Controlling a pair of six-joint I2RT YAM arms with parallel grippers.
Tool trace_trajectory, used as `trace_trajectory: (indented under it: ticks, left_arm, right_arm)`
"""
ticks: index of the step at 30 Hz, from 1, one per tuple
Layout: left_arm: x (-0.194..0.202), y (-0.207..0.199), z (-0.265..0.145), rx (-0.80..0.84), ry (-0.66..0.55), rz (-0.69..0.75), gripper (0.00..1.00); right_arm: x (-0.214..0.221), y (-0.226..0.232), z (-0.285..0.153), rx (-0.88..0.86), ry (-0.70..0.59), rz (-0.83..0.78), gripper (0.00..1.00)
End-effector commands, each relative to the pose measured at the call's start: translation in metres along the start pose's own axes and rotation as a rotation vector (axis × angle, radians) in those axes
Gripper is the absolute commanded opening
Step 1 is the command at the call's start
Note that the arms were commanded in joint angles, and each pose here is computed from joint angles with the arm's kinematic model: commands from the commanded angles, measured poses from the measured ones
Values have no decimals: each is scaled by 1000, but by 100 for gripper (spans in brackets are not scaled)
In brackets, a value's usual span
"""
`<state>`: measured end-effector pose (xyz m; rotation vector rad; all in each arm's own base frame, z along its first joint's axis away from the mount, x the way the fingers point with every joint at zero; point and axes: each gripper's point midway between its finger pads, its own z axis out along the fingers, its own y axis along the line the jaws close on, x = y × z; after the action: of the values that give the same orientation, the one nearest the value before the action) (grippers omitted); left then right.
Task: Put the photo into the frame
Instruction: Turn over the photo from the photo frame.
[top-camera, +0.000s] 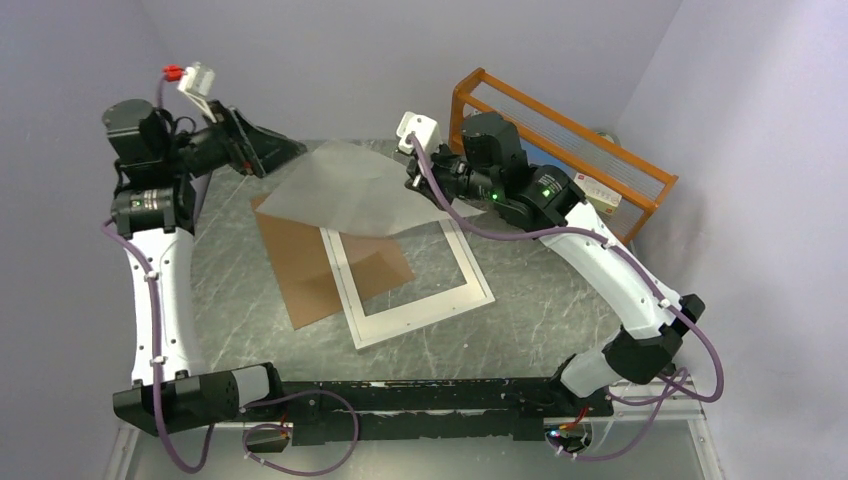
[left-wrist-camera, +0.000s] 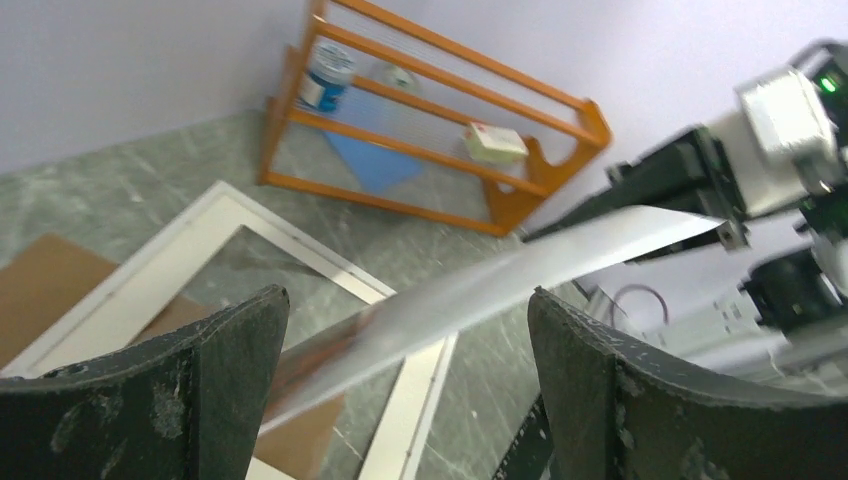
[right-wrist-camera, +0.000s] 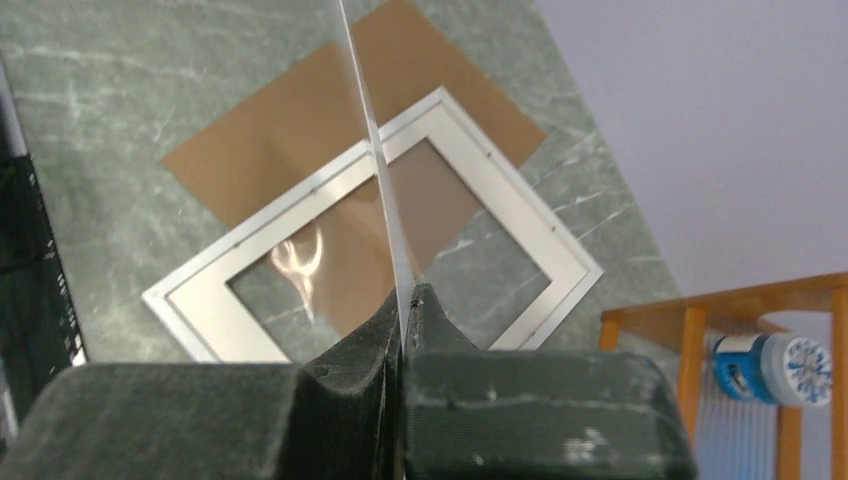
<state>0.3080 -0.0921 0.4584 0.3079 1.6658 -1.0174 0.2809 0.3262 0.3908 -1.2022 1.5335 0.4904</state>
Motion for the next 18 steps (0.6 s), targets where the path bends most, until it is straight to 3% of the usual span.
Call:
trace_trajectory:
  ticks: [1, 12, 18]
  left_arm:
    - [18, -45, 7, 188, 58, 169, 95]
    - [59, -37, 18, 231, 139, 268, 95]
    - [72, -56, 11, 368, 191, 283, 82]
  right_arm:
    - [-5, 11, -31, -81, 5, 10, 0]
    - [-18, 38, -55, -210, -44, 8, 0]
    - [-34, 43, -71, -232, -97, -16, 0]
